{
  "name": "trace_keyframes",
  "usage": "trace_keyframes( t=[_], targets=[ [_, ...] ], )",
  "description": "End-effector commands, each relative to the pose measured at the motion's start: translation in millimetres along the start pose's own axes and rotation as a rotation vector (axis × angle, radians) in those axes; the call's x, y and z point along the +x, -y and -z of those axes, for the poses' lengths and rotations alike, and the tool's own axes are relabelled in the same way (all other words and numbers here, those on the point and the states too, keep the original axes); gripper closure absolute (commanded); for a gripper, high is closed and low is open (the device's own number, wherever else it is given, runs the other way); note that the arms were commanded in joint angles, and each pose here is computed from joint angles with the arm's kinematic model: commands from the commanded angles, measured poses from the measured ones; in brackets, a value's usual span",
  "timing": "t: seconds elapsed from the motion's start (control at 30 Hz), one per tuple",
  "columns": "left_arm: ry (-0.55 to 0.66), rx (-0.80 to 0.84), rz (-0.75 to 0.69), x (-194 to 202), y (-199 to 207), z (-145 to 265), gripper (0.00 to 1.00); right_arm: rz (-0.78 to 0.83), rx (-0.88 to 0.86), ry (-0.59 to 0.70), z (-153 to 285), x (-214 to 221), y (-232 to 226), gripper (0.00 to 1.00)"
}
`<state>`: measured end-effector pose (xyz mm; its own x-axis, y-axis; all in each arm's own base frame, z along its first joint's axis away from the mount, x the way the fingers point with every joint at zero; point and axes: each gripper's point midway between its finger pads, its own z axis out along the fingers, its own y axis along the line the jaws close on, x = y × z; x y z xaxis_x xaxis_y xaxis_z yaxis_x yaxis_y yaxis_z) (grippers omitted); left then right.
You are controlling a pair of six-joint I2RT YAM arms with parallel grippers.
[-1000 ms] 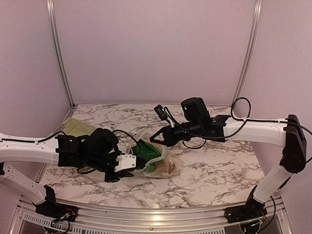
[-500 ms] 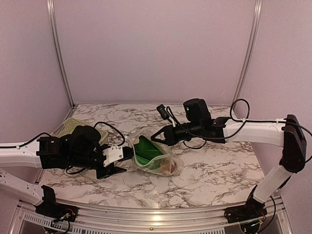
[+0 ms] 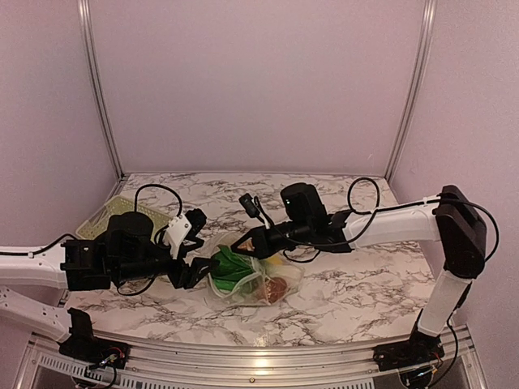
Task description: Open the zip-top bag and remove the fake food
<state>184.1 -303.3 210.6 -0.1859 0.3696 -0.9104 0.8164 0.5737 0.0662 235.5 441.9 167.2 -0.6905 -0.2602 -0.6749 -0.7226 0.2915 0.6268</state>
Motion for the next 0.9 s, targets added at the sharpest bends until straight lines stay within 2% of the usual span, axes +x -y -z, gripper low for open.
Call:
trace_keyframes(
  t=[0.0,0.13,0.3,0.43,0.53,0.73,0.87],
  targets=[
    [0.058,-0.008,0.185,4.2,0.1,-16.9,0.33,0.012,0.014,0.076,-3.0,-23.6,2.3,1.0],
    [-0.02,0.02,0.155,22.4,6.9,-34.5,0.39,-0.007,0.043,0.082,-0.2,-21.7,14.1,1.0],
    [-0.118,0.129,0.095,49.5,29.0,-52.8,0.49,-0.035,0.105,0.08,11.2,-13.8,36.4,1.0],
    [-0.098,0.213,0.033,58.7,43.0,-47.6,0.52,-0.052,0.132,0.079,22.4,-7.1,50.4,1.0],
    [-0.065,0.214,-0.044,60.5,43.3,-42.2,0.56,-0.05,0.138,0.06,26.5,-0.3,53.3,1.0],
    [-0.151,0.151,-0.195,76.7,36.0,-51.7,0.76,-0.045,0.132,0.027,31.6,10.1,50.4,1.0],
    [-0.172,0.161,-0.297,81.9,45.8,-53.9,0.79,-0.043,0.125,0.038,35.9,6.9,47.2,1.0]
  ],
)
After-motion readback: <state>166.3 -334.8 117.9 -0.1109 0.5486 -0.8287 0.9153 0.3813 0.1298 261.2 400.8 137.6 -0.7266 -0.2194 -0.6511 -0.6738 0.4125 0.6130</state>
